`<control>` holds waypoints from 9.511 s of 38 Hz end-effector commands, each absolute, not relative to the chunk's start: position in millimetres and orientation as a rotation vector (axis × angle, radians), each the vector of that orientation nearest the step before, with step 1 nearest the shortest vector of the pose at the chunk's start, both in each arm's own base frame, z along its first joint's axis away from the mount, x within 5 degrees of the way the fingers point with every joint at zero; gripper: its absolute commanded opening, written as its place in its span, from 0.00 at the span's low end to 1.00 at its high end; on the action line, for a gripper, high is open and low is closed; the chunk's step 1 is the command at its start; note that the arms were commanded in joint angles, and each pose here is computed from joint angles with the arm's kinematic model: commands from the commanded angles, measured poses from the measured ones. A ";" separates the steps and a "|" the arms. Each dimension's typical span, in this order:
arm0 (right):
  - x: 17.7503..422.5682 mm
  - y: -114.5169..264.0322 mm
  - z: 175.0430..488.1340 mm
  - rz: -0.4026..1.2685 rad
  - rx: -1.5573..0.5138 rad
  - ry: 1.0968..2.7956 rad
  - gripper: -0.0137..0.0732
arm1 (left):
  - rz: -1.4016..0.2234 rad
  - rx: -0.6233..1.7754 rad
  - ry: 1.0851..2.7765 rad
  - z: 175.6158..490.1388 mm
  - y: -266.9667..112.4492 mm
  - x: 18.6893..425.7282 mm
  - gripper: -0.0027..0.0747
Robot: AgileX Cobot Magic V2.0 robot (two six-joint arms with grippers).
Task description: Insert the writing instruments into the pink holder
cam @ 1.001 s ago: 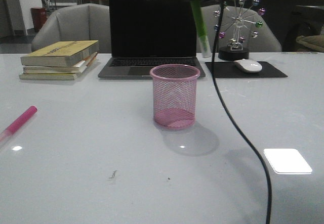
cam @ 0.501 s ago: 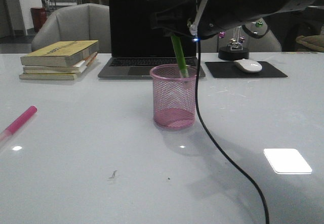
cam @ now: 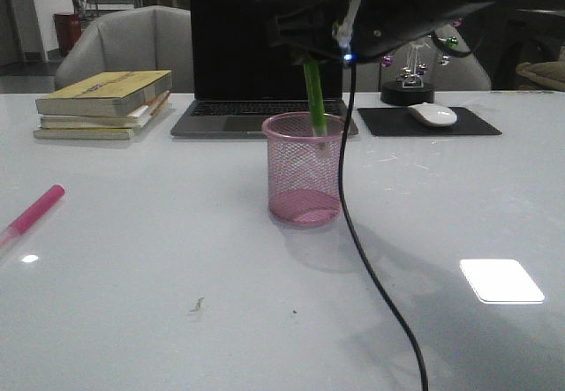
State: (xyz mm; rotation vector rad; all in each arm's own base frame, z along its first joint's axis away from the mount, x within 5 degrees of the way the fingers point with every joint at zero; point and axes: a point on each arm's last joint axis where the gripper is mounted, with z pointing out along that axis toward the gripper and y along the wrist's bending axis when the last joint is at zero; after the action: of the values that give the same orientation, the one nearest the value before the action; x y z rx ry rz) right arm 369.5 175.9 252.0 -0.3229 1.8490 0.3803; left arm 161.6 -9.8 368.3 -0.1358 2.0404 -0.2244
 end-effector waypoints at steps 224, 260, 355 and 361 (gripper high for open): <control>147.7 16.0 343.1 -0.102 -0.177 2.178 0.58 | -0.630 0.234 1.593 264.2 -296.9 338.7 0.16; 150.1 16.2 346.6 -0.111 -0.191 2.130 0.58 | -0.614 0.382 1.607 376.9 -234.5 299.2 0.49; 150.7 19.9 347.7 -0.046 -0.170 2.116 0.22 | -0.145 0.210 1.613 363.3 -20.0 87.8 0.46; 150.8 19.0 347.8 -0.062 -0.177 2.115 0.22 | -0.145 0.210 1.613 363.3 -20.0 87.8 0.46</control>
State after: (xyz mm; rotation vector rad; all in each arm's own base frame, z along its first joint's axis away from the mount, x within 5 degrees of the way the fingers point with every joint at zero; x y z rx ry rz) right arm 149.4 20.1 332.7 -0.1711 2.2162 -0.0522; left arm 87.8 -20.2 346.2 0.2454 1.7233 -0.1249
